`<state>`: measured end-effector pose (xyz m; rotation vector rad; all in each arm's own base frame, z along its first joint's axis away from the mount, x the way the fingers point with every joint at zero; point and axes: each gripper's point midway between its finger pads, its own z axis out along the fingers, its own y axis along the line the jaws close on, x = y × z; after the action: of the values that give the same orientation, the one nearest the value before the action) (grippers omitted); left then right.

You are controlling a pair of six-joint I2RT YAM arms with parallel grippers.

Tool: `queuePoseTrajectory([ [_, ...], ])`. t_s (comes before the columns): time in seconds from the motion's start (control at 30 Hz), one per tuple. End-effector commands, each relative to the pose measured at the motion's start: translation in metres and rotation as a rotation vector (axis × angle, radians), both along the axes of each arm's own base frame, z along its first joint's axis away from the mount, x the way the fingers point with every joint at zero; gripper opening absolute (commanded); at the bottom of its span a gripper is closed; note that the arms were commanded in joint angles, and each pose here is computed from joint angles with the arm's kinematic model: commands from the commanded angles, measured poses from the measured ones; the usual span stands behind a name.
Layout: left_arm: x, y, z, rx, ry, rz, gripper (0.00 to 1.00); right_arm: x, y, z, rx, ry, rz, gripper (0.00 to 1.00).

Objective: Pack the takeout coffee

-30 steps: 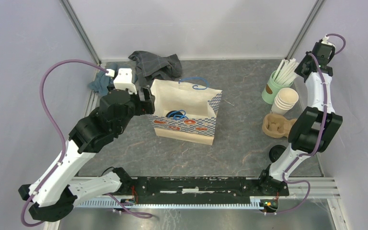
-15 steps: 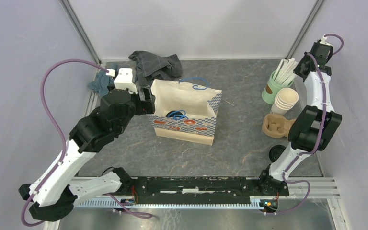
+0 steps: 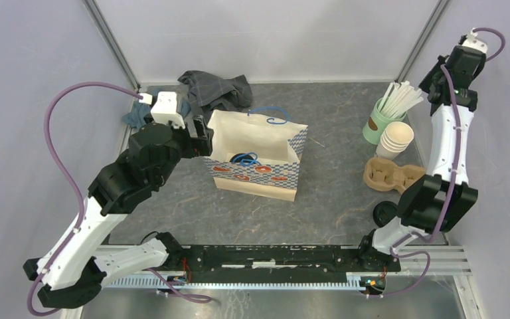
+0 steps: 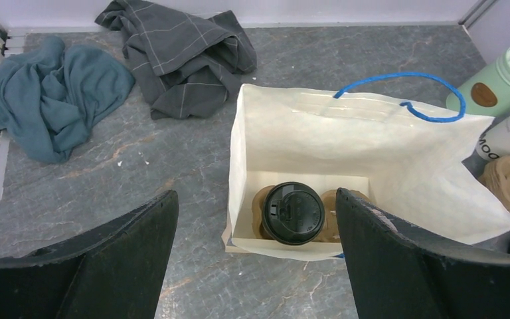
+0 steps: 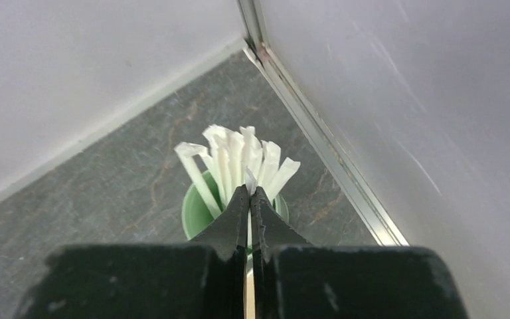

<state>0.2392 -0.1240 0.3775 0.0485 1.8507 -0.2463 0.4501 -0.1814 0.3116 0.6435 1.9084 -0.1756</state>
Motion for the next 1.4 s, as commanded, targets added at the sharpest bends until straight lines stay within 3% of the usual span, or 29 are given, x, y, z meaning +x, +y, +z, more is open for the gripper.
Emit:
queuePoseTrajectory([
  [0.0,-0.010,0.000,0.030,-0.088,-0.061,-0.038,0.93,-0.016,0.020,0.072,-0.050,-0.155,0.074,0.00],
  [0.1,-0.016,0.004,0.034,-0.131,-0.057,-0.031,0.94,-0.021,0.043,0.109,-0.043,-0.254,0.175,0.00],
  [0.2,-0.020,0.008,0.040,-0.159,-0.060,-0.022,0.94,-0.023,0.093,0.164,-0.046,-0.438,0.405,0.00],
  [0.37,-0.022,0.006,0.046,-0.224,-0.055,-0.014,0.94,-0.052,0.245,0.251,-0.056,-0.751,0.936,0.00],
  [0.5,-0.026,0.006,0.044,-0.274,-0.033,-0.006,0.94,-0.096,0.359,0.283,0.045,-0.832,1.305,0.00],
  [0.63,-0.032,0.010,0.041,-0.320,-0.010,0.013,0.94,-0.138,0.417,0.303,0.107,-0.884,1.481,0.00],
  [0.73,-0.036,0.016,0.041,-0.357,-0.003,0.041,0.94,-0.161,0.461,0.288,0.177,-0.834,1.612,0.00],
  [0.93,-0.040,0.023,0.040,-0.399,0.008,0.075,0.94,-0.178,0.510,0.227,0.014,-0.617,1.650,0.00],
  [1.37,-0.039,0.020,0.031,-0.412,0.039,0.088,0.94,-0.173,0.520,0.102,-0.591,-0.144,1.454,0.00],
])
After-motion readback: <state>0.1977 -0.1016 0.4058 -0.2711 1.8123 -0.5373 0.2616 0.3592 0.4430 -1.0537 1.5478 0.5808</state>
